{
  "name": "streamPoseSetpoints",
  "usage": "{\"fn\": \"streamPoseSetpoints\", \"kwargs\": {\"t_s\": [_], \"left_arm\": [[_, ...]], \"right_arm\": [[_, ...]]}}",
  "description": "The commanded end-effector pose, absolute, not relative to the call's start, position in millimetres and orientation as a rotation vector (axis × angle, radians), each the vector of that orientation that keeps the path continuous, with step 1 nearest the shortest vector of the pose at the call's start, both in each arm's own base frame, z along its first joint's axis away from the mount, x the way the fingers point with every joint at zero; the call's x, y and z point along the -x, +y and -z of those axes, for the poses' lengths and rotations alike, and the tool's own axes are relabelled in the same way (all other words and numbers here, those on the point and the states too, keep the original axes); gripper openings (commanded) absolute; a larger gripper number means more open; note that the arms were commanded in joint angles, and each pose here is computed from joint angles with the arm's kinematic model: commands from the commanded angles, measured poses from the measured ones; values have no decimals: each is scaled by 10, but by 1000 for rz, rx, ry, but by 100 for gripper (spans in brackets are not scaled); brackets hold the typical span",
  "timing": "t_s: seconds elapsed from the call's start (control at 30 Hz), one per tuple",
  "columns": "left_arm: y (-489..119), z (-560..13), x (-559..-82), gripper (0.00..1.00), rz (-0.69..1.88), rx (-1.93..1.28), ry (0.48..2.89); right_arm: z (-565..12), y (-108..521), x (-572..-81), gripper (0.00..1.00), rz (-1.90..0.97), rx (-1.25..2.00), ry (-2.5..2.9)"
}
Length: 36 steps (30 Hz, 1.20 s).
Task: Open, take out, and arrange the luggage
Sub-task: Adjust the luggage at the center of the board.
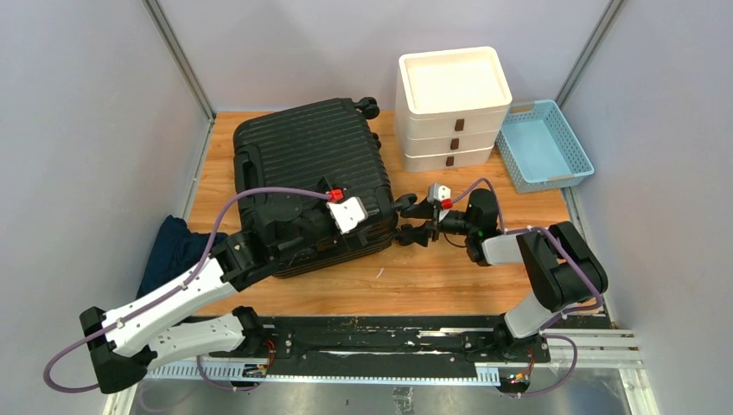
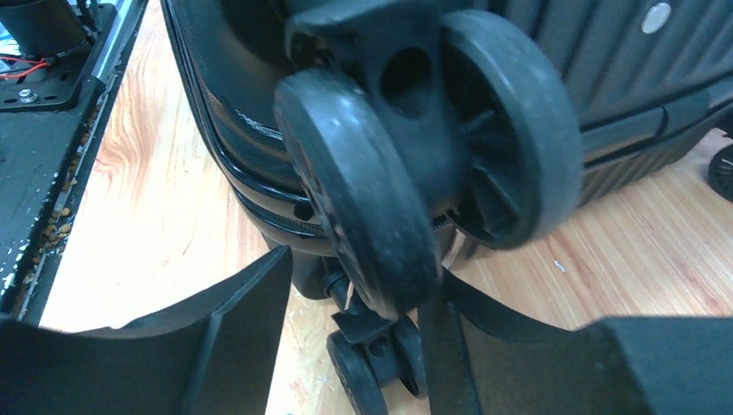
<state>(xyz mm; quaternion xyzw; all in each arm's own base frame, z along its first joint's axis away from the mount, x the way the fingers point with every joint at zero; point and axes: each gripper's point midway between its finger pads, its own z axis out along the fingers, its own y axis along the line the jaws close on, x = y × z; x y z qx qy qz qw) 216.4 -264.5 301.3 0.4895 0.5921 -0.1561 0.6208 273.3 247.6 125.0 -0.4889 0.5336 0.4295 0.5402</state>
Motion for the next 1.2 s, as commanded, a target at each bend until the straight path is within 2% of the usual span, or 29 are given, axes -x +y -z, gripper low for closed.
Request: {"fn": "streamPoseSetpoints", "kwargs": {"t_s": [0.0,0.47,0.7,0.93,1.17], "left_arm": [[-2587,-3089,-2241,100,304,-1077,1312],[-2589,-3093,-2205,100,322,-1081,1297],[-2586,-3097,-2199,100,320,-1083,1293],[-2554,-3130,-2188,100,316,-1074,1283],[-2523,-3163,-2176,100,311,-1063,1271]], "right_arm": [[-1235,2577,-2642,55,-1034,1192,1233],[-1262,2590,-2595,22,-1081,1149,1239],[-1252,2586,-2629,0,-1077,1115,1256],[-1275,2570,-2588,0,-1092,1091,1267],[-1241,2523,-2336,0,-1106,1163,1232]]}}
